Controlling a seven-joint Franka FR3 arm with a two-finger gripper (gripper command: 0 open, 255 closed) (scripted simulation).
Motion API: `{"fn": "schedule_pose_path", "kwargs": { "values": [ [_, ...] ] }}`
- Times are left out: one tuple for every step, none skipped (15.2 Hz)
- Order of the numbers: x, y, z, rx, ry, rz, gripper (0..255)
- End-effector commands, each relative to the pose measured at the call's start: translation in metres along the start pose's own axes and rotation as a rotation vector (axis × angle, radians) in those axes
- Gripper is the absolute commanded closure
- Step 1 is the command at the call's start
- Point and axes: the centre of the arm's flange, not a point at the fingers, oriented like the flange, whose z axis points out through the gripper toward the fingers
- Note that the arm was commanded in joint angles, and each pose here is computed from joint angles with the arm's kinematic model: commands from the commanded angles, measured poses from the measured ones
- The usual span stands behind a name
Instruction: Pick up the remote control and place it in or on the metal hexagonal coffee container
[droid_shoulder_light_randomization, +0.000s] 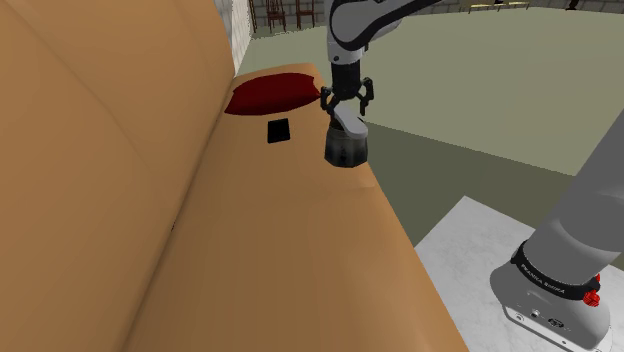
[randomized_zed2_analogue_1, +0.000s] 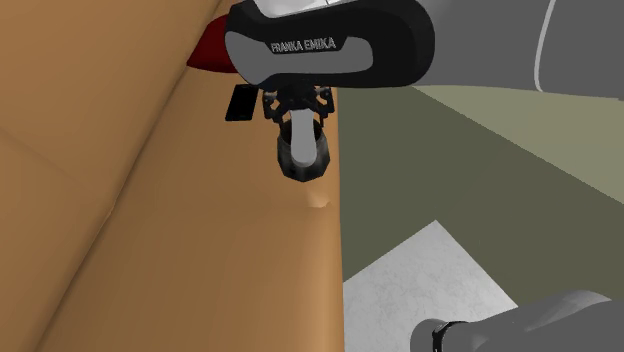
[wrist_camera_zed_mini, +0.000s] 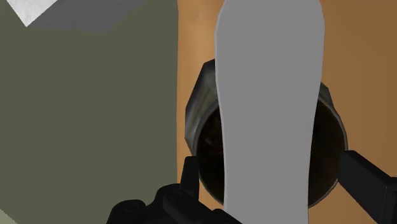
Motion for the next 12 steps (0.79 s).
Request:
{"fn": "schedule_pose_path", "kwargs": {
  "values": [
    [0.0, 0.0, -0.013, 0.0, 0.0, 0.0, 0],
    [0.0, 0.0, -0.027, 0.0, 0.0, 0.0, 0],
    [0.0, 0.0, -0.04, 0.0, 0.0, 0.0, 0],
    [0.0, 0.0, -0.05, 0.0, 0.0, 0.0, 0],
    [0.0, 0.0, -0.05, 0.0, 0.0, 0.0, 0],
    [0.0, 0.0, -0.05, 0.0, 0.0, 0.0, 0],
    [0.0, 0.0, -0.05, 0.0, 0.0, 0.0, 0],
    [0.0, 0.0, -0.05, 0.0, 0.0, 0.0, 0],
    [0.0, 0.0, -0.05, 0.0, 0.0, 0.0, 0],
    [0.0, 0.0, -0.05, 0.0, 0.0, 0.0, 0],
    [0.0, 0.0, -0.05, 0.0, 0.0, 0.0, 0],
    [0.0, 0.0, -0.05, 0.0, 0.0, 0.0, 0]
  ]
}}
